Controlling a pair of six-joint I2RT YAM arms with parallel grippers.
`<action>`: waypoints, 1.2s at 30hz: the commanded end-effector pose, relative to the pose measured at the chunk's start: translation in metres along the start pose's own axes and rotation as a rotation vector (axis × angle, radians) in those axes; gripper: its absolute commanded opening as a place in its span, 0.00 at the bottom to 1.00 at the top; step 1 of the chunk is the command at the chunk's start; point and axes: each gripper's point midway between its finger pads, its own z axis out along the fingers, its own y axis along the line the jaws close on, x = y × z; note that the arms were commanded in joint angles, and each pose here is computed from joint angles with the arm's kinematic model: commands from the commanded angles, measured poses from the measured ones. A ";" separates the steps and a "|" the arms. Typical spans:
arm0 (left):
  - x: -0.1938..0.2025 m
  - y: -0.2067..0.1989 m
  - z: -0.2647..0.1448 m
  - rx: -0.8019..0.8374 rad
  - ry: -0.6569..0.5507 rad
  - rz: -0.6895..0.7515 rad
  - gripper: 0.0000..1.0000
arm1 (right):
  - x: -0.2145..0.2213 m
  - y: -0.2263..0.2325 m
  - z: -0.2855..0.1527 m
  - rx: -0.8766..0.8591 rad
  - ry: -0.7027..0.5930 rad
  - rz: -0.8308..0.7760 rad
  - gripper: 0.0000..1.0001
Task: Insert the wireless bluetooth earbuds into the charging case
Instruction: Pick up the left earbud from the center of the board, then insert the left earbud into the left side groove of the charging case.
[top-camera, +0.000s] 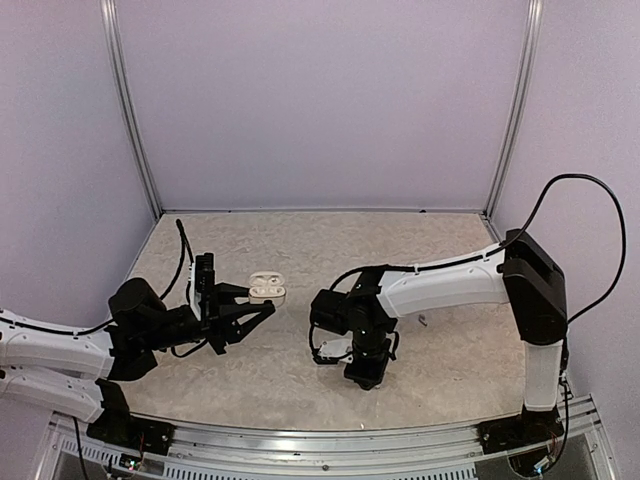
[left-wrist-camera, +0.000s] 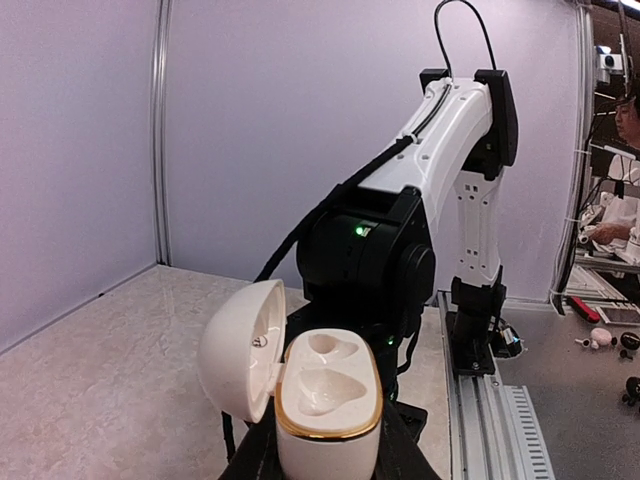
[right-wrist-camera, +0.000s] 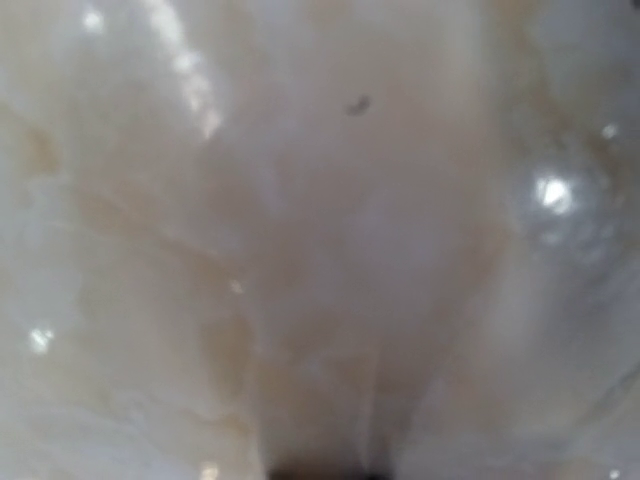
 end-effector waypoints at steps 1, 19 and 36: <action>-0.004 0.004 0.000 -0.015 -0.018 0.018 0.04 | -0.006 0.001 -0.007 0.022 -0.012 -0.008 0.16; -0.017 0.015 -0.003 -0.061 -0.063 0.038 0.04 | -0.058 -0.057 -0.157 0.214 -0.609 0.035 0.12; -0.028 0.007 0.007 -0.012 -0.083 0.129 0.04 | -0.060 0.029 -0.342 0.220 -1.386 -0.384 0.11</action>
